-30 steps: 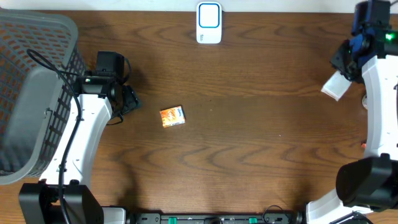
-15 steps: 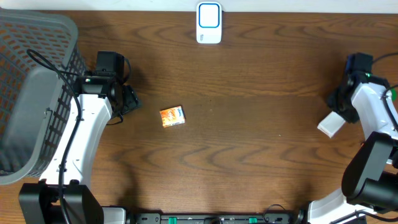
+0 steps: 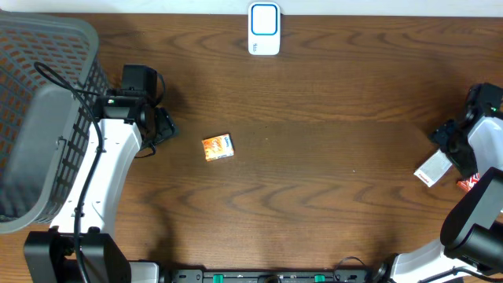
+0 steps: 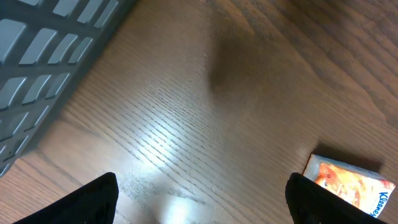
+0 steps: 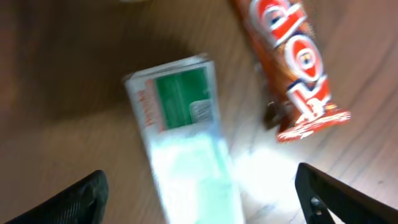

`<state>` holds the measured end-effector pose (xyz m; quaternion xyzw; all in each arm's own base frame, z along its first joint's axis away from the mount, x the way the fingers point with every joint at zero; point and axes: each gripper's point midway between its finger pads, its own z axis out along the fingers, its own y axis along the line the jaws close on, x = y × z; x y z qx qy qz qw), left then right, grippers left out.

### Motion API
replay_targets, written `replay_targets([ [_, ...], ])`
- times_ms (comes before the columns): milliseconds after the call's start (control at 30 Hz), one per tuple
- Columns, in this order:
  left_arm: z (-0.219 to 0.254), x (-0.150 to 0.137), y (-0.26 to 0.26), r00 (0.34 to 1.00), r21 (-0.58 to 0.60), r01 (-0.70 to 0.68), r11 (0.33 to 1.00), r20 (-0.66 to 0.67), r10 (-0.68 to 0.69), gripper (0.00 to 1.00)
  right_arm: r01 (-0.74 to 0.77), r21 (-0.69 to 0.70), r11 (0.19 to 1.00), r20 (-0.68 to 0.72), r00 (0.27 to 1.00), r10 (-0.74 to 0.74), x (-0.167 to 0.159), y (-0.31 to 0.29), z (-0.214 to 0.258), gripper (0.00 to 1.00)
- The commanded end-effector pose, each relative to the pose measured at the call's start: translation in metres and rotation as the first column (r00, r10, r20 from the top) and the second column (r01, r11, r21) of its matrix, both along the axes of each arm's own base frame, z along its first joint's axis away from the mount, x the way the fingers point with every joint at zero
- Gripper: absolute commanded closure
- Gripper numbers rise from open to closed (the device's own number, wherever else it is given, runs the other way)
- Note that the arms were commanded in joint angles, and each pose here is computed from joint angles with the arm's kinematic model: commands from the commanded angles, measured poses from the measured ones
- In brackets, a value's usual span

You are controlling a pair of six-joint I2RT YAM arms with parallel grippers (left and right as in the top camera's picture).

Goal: Scan the item barcode
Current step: 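Carry the Panadol box to the table's right edge and release it, then reach the right gripper to the orange Kleenex pack and grasp it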

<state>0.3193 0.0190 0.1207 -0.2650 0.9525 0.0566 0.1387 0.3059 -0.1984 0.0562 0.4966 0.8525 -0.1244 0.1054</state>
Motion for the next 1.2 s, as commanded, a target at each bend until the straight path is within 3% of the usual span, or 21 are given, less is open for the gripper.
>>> replay_targets([
  [0,-0.002,-0.002,0.003,1.0,0.014,-0.003,1.0,-0.009,0.004,0.14,-0.085,0.091,0.992,0.151,0.986,0.07,0.036,0.03,0.038,0.06],
  [67,-0.002,-0.002,0.003,1.0,0.014,-0.003,1.0,-0.009,0.004,0.14,-0.148,0.129,0.981,0.196,0.973,0.121,0.046,0.054,0.053,0.01],
  [233,-0.002,-0.002,0.003,1.0,0.014,-0.003,1.0,-0.009,0.004,0.14,-0.392,0.192,0.9,0.284,0.9,0.331,0.061,0.146,0.083,0.01],
  [333,-0.002,-0.002,0.003,1.0,0.014,-0.003,1.0,-0.009,0.004,0.14,-0.606,0.206,0.768,0.336,0.781,0.526,0.07,0.218,0.089,0.01],
  [467,-0.002,-0.002,0.003,1.0,0.014,-0.003,1.0,-0.009,0.004,0.14,-0.819,0.162,0.55,0.371,0.567,0.735,0.071,0.311,0.086,0.01],
  [833,-0.002,-0.002,0.003,1.0,0.014,-0.003,1.0,-0.009,0.004,0.14,-0.957,0.114,0.268,0.446,0.29,0.847,0.054,0.458,0.061,0.01],
  [867,-0.001,0.0,0.003,1.0,0.013,-0.004,1.0,0.001,0.004,0.14,-0.96,0.106,0.257,0.451,0.277,0.848,0.054,0.466,0.058,0.01],
  [900,0.002,0.01,0.003,0.999,0.011,-0.004,1.0,0.046,0.004,0.02,-0.962,0.096,0.257,0.453,0.272,0.849,0.056,0.474,0.053,0.01],
  [1033,0.013,0.019,0.01,0.994,0.073,0.057,0.996,0.088,-0.064,0.02,-0.968,0.093,0.233,0.444,0.25,0.86,0.058,0.494,0.039,0.01],
  [1167,0.054,0.013,0.024,0.978,0.151,0.011,0.988,0.202,-0.042,0.02,-0.97,0.055,0.238,0.425,0.238,0.873,0.066,0.5,0.036,0.01],
])
